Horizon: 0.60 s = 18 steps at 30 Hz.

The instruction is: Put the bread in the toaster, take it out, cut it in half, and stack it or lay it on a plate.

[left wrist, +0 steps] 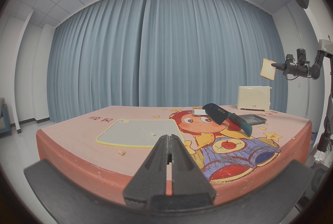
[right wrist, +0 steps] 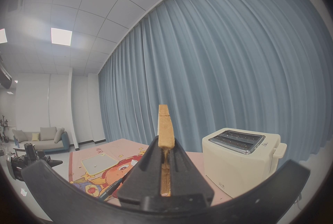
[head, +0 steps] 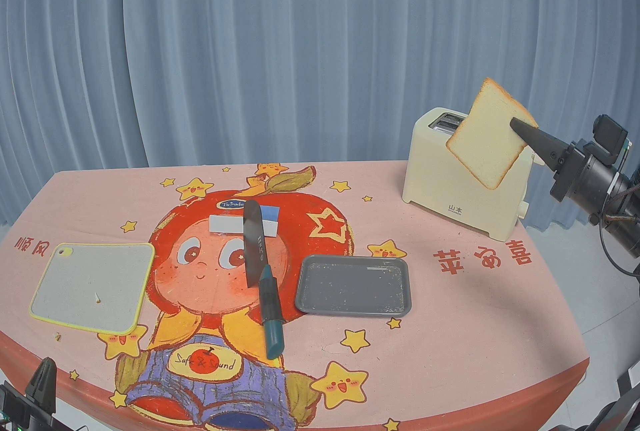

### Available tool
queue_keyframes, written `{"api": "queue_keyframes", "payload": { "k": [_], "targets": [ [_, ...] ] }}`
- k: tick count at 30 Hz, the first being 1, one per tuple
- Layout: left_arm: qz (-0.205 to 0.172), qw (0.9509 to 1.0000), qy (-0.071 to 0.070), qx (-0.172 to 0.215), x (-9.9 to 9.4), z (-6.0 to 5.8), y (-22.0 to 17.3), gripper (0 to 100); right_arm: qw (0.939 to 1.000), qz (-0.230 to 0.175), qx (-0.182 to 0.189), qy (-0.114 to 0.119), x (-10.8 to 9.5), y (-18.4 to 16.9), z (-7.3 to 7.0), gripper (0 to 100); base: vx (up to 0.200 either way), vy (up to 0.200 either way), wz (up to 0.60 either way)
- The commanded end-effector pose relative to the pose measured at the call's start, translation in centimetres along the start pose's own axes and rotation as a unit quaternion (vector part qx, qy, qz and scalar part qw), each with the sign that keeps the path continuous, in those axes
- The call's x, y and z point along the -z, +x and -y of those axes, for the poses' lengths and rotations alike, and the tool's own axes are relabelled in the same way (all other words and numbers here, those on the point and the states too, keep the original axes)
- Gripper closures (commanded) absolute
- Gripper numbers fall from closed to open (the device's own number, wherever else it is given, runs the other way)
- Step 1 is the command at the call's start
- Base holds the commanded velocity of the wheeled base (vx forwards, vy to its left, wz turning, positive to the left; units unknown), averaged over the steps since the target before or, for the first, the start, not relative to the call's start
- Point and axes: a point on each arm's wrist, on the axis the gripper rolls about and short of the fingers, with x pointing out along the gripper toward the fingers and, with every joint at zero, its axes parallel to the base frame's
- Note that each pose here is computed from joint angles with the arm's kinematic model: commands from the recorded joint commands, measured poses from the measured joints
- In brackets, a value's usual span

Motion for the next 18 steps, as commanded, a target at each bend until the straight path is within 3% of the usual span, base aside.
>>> {"api": "queue_keyframes", "payload": {
  "k": [1, 18],
  "targets": [
    [-0.009, 1.0000, 0.000, -0.001, 0.5, 0.0, 0.1, 100, 1.0000, -0.004, -0.001, 0.001, 0.2, 0.0, 0.0, 100, 0.000, 0.000, 0.00],
    [-0.009, 1.0000, 0.000, -0.001, 0.5, 0.0, 0.1, 100, 0.9991, -0.029, -0.029, 0.011, 1.6, 0.1, -1.4, 100, 0.000, 0.000, 0.00]
  ]
}}
